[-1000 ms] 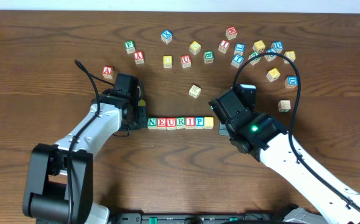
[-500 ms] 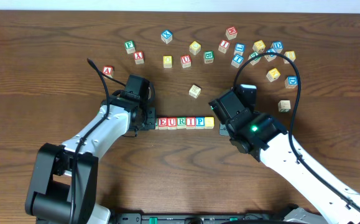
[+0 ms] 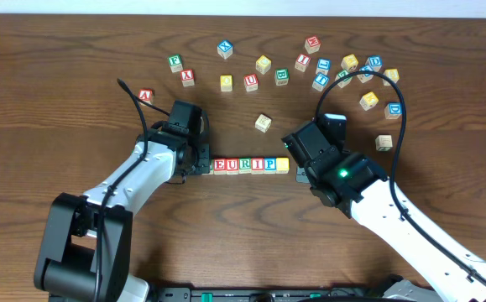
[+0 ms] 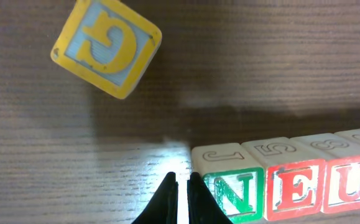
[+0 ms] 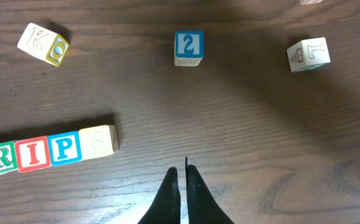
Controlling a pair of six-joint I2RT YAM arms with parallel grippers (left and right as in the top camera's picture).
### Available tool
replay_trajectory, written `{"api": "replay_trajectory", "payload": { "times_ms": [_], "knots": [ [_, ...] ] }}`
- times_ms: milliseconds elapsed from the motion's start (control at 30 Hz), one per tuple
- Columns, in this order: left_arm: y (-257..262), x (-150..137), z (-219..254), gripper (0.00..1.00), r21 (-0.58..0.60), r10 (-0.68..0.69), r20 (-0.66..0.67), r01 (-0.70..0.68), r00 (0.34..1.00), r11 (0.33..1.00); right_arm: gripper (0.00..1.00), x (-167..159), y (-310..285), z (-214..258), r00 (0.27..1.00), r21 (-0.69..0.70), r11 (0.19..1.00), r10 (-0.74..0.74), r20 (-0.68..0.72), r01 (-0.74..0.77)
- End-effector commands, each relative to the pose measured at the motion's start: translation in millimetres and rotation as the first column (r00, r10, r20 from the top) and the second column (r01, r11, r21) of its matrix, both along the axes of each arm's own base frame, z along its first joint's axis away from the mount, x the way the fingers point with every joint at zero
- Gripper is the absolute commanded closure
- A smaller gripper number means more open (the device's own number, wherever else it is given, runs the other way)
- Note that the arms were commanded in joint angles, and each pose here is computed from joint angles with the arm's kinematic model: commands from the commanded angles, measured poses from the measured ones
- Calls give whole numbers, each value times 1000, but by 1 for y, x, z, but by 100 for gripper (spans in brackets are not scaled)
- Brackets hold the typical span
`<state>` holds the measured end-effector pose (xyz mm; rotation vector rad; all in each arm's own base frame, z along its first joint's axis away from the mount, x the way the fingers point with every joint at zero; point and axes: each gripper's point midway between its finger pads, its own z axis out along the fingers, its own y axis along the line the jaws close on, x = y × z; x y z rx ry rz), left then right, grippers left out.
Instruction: Spell out NEURIPS
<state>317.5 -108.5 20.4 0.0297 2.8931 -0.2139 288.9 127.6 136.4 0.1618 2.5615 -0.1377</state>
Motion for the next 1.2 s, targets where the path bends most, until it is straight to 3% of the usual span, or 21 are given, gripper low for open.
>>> {"api": "replay_trajectory", "payload": {
  "times_ms": [0,400,733,967,1167],
  "knots": [
    [13,5,2,92,16,50,16,-50,999,999,99,4,-3,6,1000,-8,1000,-18,22,18],
    [42,15,28,92,16,124,39,-125,992,992,99,9,-15,11,997,-61,997,-44,60,48],
    [41,18,67,91,-15,122,145,-121,982,993,99,19,-46,10,991,-80,989,-124,53,128],
    [44,21,96,76,-27,130,241,-127,962,992,99,23,-66,10,985,-94,981,-167,48,171],
    [49,21,112,74,-6,118,295,-122,948,993,99,26,-75,10,979,-91,975,-197,52,202]
  ]
}}
